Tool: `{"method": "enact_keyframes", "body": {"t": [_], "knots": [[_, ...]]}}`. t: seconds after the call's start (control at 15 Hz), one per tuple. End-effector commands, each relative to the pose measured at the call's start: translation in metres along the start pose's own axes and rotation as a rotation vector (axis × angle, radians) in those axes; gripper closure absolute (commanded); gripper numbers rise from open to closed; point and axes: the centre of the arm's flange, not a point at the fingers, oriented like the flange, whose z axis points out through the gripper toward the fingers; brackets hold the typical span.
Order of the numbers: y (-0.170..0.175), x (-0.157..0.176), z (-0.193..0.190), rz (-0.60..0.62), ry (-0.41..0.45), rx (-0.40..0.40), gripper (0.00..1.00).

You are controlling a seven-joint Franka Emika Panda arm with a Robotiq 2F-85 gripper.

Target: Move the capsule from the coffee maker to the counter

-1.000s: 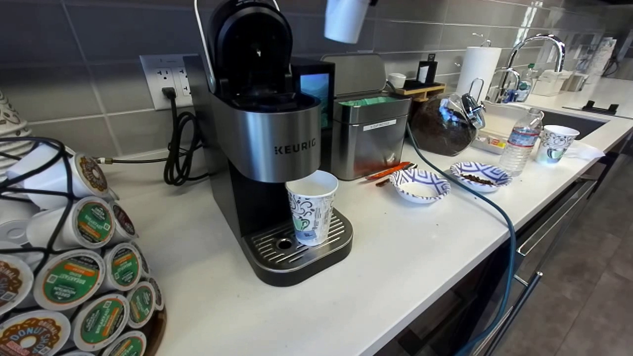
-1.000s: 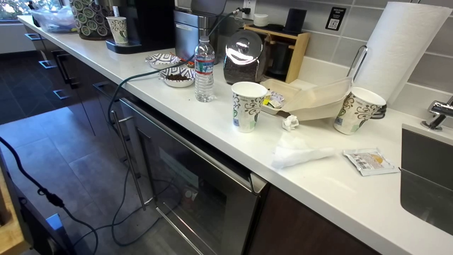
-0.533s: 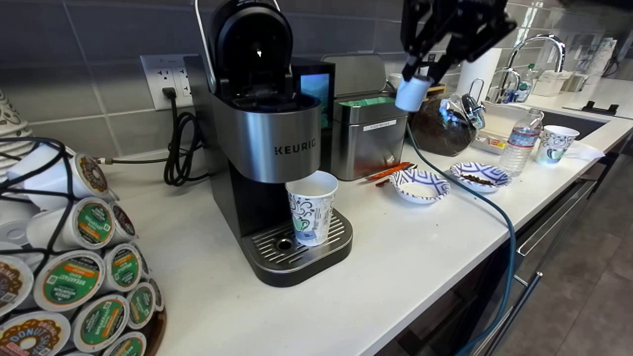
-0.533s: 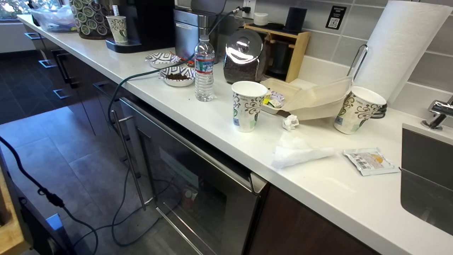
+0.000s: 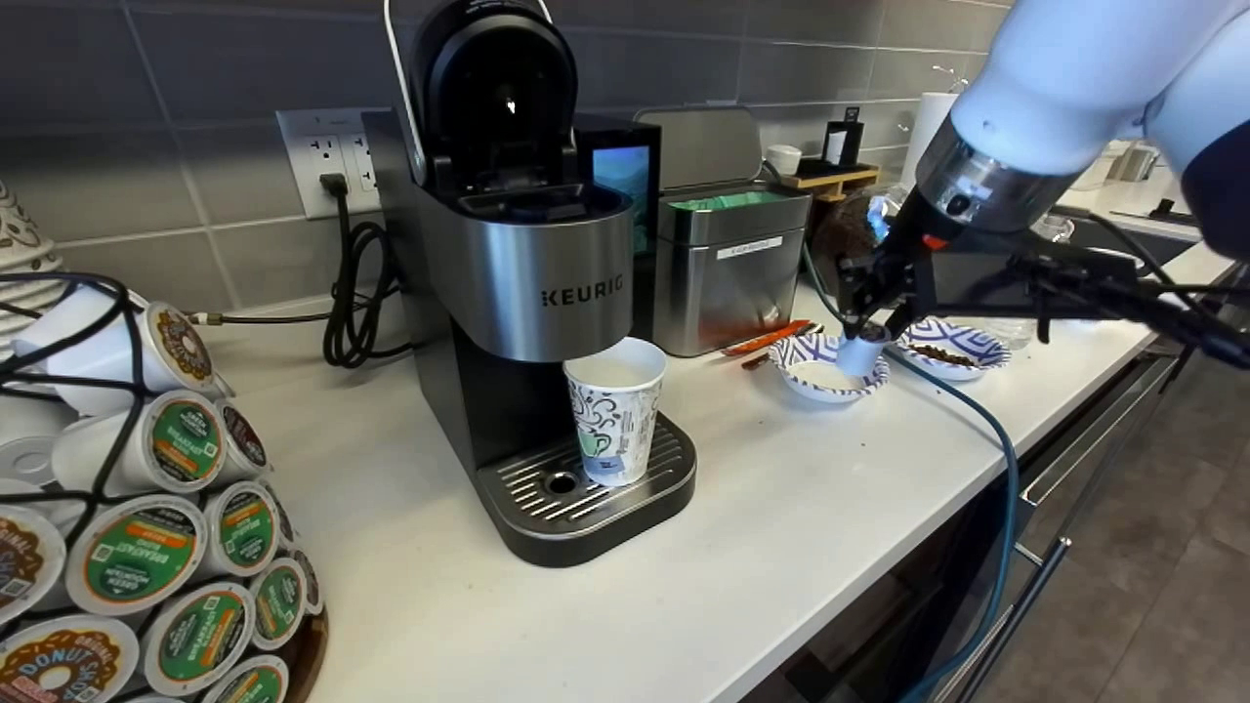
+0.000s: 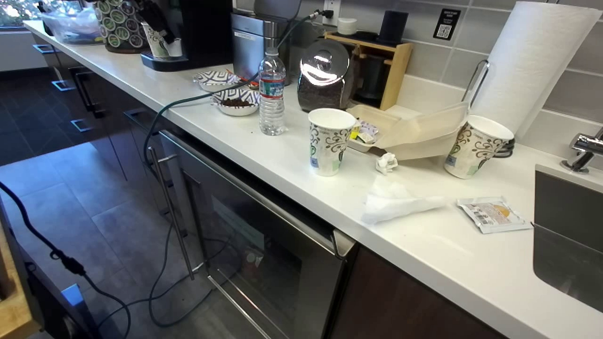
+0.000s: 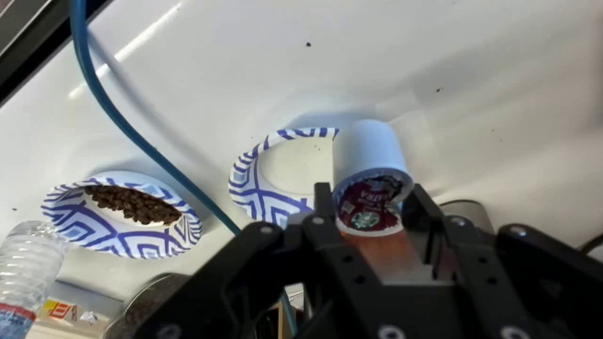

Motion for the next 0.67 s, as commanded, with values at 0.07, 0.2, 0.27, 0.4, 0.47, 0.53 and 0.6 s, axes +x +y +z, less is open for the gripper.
{"method": "enact_keyframes", "body": {"t": [0.07,0.2,0.27,0.4,0.47,0.53,0.6], "knots": [[-0.024,0.011,0.044,-0.070,-0.024,0.056,0.84],[-0.037,0.018,0.054,-0.104,-0.032,0.087,0.84],[-0.044,0.023,0.061,-0.120,-0.034,0.090,0.84],[-0.053,0.032,0.072,-0.144,-0.041,0.092,0.84],[-0.058,0.035,0.077,-0.158,-0.053,0.091,0.84],[-0.062,0.036,0.082,-0.176,-0.068,0.091,0.84],[-0.066,0.036,0.086,-0.196,-0.083,0.095,0.84]]}}
